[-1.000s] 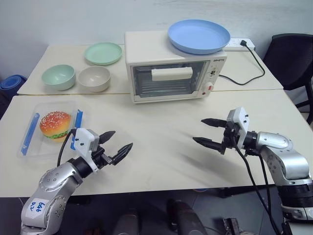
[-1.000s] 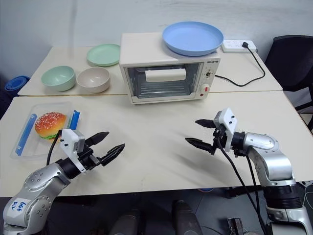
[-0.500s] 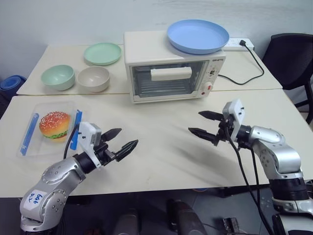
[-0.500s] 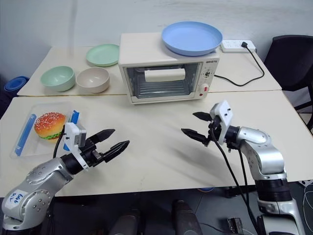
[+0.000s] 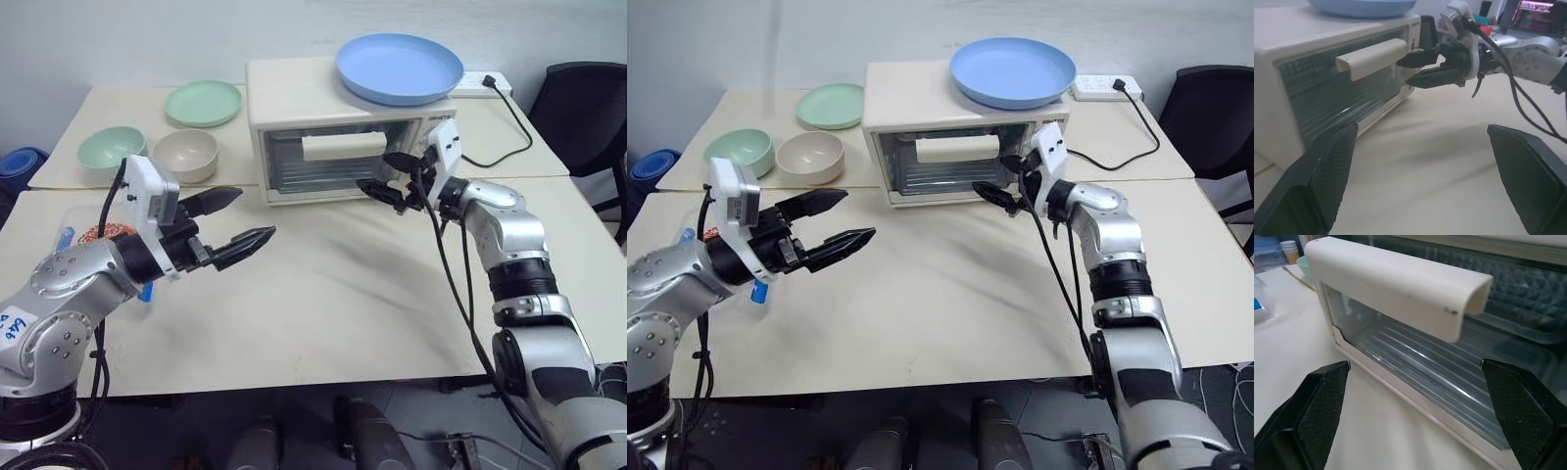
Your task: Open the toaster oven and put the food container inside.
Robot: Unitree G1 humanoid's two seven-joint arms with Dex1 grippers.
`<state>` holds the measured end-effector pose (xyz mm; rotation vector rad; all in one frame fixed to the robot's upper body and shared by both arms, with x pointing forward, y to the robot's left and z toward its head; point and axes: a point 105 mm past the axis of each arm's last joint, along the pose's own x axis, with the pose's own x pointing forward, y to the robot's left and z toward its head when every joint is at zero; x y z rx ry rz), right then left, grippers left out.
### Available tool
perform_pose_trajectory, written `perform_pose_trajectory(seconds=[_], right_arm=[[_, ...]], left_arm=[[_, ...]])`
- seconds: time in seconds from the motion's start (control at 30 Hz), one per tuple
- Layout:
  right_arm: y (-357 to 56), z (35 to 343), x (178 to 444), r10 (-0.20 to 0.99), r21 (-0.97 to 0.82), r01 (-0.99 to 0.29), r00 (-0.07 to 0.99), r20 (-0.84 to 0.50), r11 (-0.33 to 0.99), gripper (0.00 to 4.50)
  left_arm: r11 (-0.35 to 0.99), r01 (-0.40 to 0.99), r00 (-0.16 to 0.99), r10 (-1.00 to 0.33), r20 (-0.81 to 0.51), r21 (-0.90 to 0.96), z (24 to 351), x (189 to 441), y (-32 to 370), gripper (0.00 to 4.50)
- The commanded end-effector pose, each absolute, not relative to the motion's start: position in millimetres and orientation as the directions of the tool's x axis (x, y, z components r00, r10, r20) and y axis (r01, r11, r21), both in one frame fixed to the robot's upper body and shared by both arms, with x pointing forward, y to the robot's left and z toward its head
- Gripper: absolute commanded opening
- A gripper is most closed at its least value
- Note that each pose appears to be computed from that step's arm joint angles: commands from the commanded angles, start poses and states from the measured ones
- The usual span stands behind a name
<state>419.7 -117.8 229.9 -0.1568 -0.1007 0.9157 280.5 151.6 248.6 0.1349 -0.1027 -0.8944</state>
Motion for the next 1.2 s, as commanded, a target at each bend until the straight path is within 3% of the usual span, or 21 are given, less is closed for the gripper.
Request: perform_pose_trajectory(seconds=[0.03, 0.23, 0.47, 0.73, 0.97, 1.2], right_arm=[[-106.7, 253.3, 405.5, 0.854, -0.251, -0.819, 0.515, 0.071, 0.515, 4.44], [-101.7, 249.4, 376.5, 0.908, -0.273, -0.868, 0.414, 0.063, 0.414, 4.44], [-105.9, 243.6, 364.1, 0.906, -0.257, -0.870, 0.417, 0.068, 0.420, 4.44], [-105.1, 230.0, 350.9, 0.914, -0.230, -0.885, 0.399, 0.075, 0.405, 4.44], [-107.0, 219.1, 349.5, 0.904, -0.218, -0.878, 0.424, 0.065, 0.427, 4.50], [-114.5, 217.2, 346.2, 0.881, -0.212, -0.856, 0.466, 0.079, 0.471, 4.50]], left_arm=[[0.643, 0.733, 0.641, -0.762, 0.094, 0.222, 265.0, 283.8, 151.8, 4.50], [0.670, 0.705, 0.662, -0.740, 0.122, 0.234, 268.4, 290.2, 152.7, 4.50], [0.681, 0.694, 0.667, -0.730, 0.149, 0.235, 278.3, 301.7, 156.8, 4.50], [0.741, 0.609, 0.736, -0.660, 0.147, 0.283, 297.5, 356.5, 169.2, 4.50], [0.630, 0.682, 0.660, -0.749, 0.058, 0.371, 288.8, 385.8, 141.7, 2.61], [0.544, 0.739, 0.593, -0.805, 0.000, 0.396, 279.2, 393.8, 122.7, 0.48]])
